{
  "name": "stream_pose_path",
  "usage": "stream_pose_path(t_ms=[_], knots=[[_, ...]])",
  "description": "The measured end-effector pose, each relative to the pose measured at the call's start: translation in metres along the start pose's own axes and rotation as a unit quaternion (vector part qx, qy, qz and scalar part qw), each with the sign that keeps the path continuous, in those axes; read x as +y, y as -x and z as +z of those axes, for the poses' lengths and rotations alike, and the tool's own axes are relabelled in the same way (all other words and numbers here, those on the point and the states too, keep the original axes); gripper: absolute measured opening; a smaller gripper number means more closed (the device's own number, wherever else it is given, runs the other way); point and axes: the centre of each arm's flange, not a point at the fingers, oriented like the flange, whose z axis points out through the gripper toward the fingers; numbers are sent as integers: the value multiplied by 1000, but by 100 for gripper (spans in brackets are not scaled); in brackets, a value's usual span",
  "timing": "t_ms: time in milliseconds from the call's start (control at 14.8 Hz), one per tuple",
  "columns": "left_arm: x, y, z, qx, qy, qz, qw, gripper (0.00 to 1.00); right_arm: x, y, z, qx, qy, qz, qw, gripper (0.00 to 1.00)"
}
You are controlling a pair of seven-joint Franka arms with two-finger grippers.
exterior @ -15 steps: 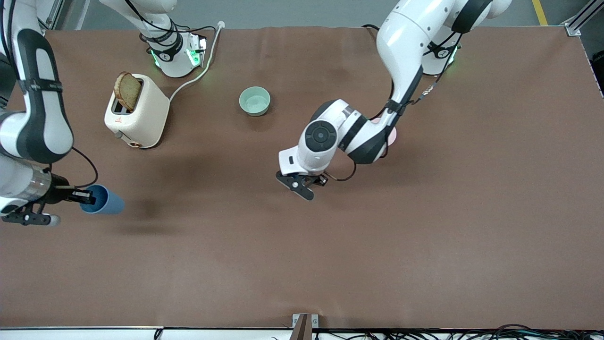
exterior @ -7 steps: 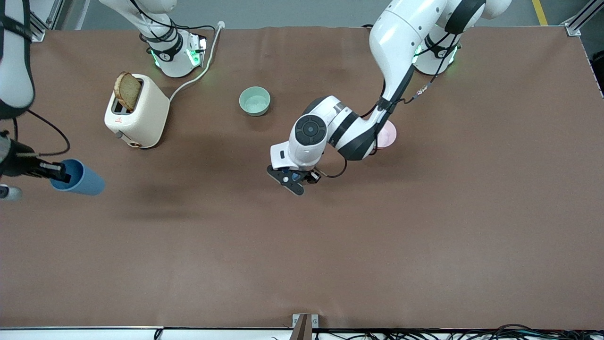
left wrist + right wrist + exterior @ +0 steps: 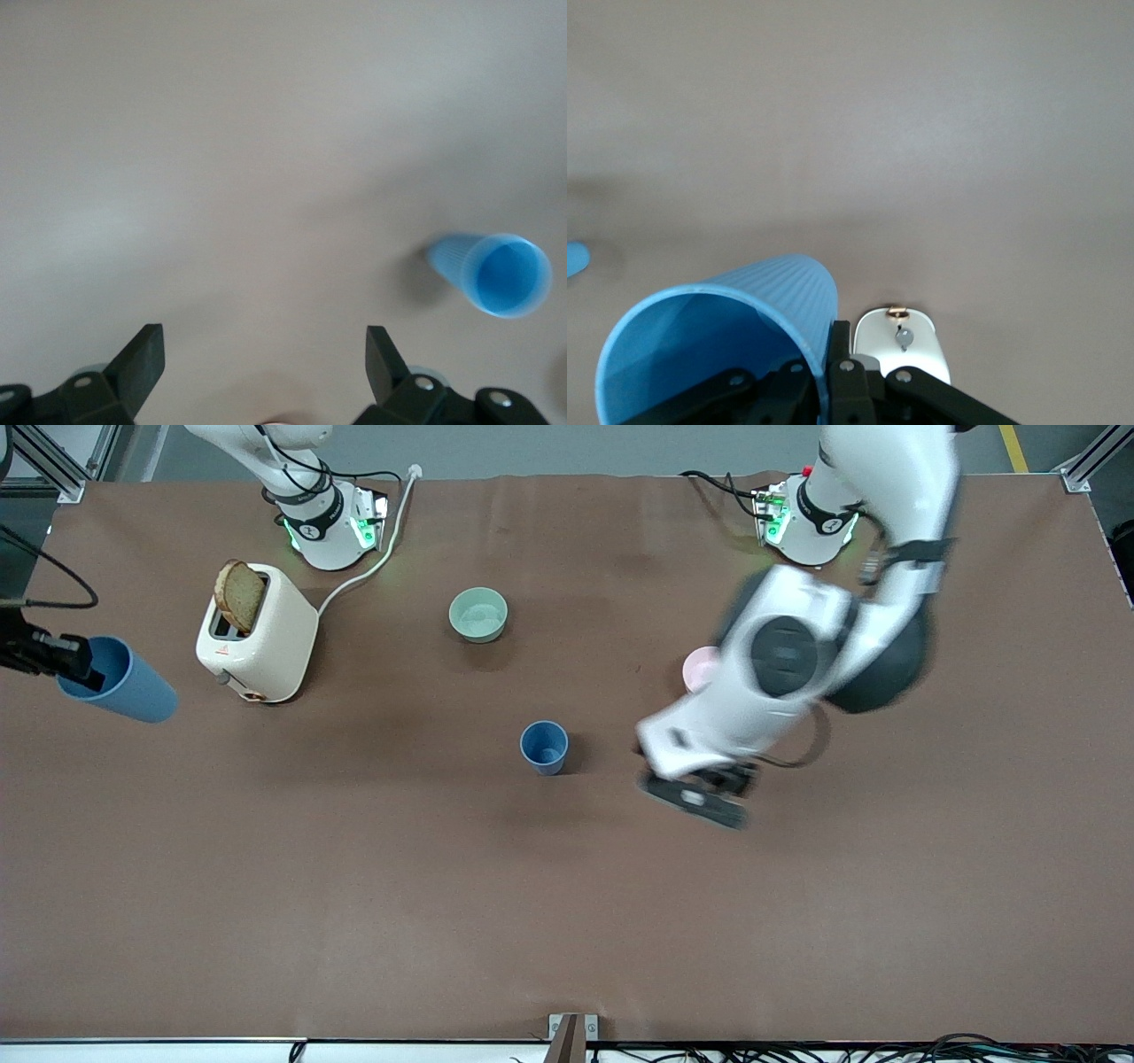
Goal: Stack blue cups with both arms
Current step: 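Open and withdraw the left gripper while the right gripper carries its cup, then lower the held cup into the standing blue cup with the right gripper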
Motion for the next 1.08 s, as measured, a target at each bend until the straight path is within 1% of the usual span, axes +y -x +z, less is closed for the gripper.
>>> stream_pose_path(t_ms=[136, 271, 339, 407, 475, 610, 678, 814, 881, 1085], knots=[[-82, -1, -19, 11, -5, -50, 999, 100, -12, 4, -2, 1, 0, 6, 1000, 4], [-143, 8, -30, 4, -9, -93, 996, 100, -45, 3, 4, 6, -2, 25, 1000, 4], [-163, 13, -39, 5, -15, -105, 994, 100, -73, 3, 7, 10, -4, 31, 999, 4], [-179, 19, -53, 11, -30, -114, 993, 100, -106, 5, 9, 17, -6, 31, 999, 4], [-195, 27, -72, 21, -44, -124, 991, 100, -139, 8, 11, 24, -10, 28, 999, 4], [-232, 53, -123, 44, -55, -154, 986, 100, -198, 15, 22, 38, -20, 27, 999, 4], [-246, 70, -146, 46, -57, -168, 983, 100, -222, 16, 31, 44, -25, 28, 998, 4], [-259, 102, -173, 20, -54, -188, 980, 100, -264, 14, 56, 51, -36, 40, 997, 4], [-259, 111, -177, 7, -53, -193, 980, 100, -287, 13, 71, 53, -41, 48, 997, 4], [-251, 118, -177, 3, -51, -192, 980, 100, -347, 18, 121, 50, -51, 56, 996, 4]])
